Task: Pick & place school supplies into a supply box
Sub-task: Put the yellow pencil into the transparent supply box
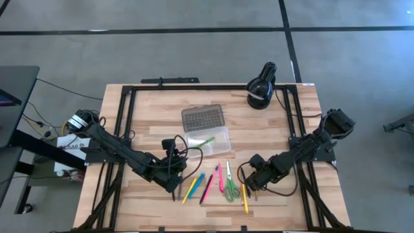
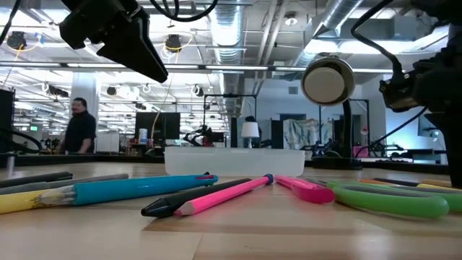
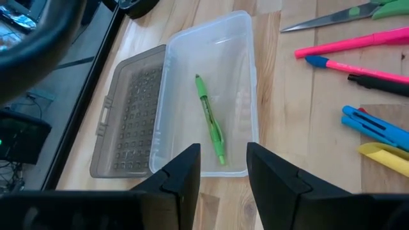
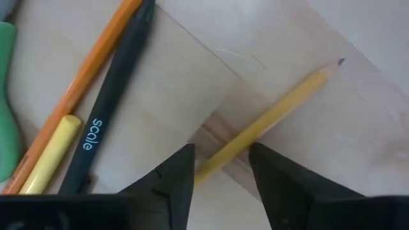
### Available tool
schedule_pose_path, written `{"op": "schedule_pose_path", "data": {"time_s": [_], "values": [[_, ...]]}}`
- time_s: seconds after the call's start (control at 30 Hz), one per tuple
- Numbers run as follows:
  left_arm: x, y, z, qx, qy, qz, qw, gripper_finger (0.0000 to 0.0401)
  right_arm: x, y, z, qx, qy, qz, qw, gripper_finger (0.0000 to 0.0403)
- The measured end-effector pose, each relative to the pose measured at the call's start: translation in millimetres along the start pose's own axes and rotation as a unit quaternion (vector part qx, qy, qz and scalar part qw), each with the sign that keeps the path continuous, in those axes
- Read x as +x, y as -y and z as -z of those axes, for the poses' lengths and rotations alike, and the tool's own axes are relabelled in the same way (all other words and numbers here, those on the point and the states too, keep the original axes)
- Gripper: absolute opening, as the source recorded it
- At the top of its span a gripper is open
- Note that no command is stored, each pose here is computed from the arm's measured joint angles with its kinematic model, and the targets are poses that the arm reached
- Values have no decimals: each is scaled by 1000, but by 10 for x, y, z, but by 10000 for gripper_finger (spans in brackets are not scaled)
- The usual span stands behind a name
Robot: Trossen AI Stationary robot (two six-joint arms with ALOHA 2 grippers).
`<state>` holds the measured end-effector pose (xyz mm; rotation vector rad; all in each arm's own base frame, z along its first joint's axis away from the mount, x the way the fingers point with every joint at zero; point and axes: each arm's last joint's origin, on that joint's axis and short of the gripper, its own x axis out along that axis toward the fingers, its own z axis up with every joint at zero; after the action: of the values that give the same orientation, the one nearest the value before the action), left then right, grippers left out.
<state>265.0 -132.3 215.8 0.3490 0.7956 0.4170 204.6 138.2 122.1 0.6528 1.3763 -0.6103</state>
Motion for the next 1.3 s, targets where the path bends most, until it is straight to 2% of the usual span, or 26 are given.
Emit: {"op": "schedule_pose_path", "data": {"time_s": [0.27,0.63,1.0,1.3], "values": [[0,0,2,-3,-1,1,1000,123,-109,-85,-37,-30,-17,12,999,125],[-1,1,2,-7,-1,1,1000,123,-105,-70,-156,-79,-20,14,997,89],[-1,1,2,-7,-1,1,1000,123,-93,-35,-359,-139,-19,5,990,85],[0,1,2,-7,-1,1,1000,123,-94,-30,-384,-133,-29,-1,991,85]]}}
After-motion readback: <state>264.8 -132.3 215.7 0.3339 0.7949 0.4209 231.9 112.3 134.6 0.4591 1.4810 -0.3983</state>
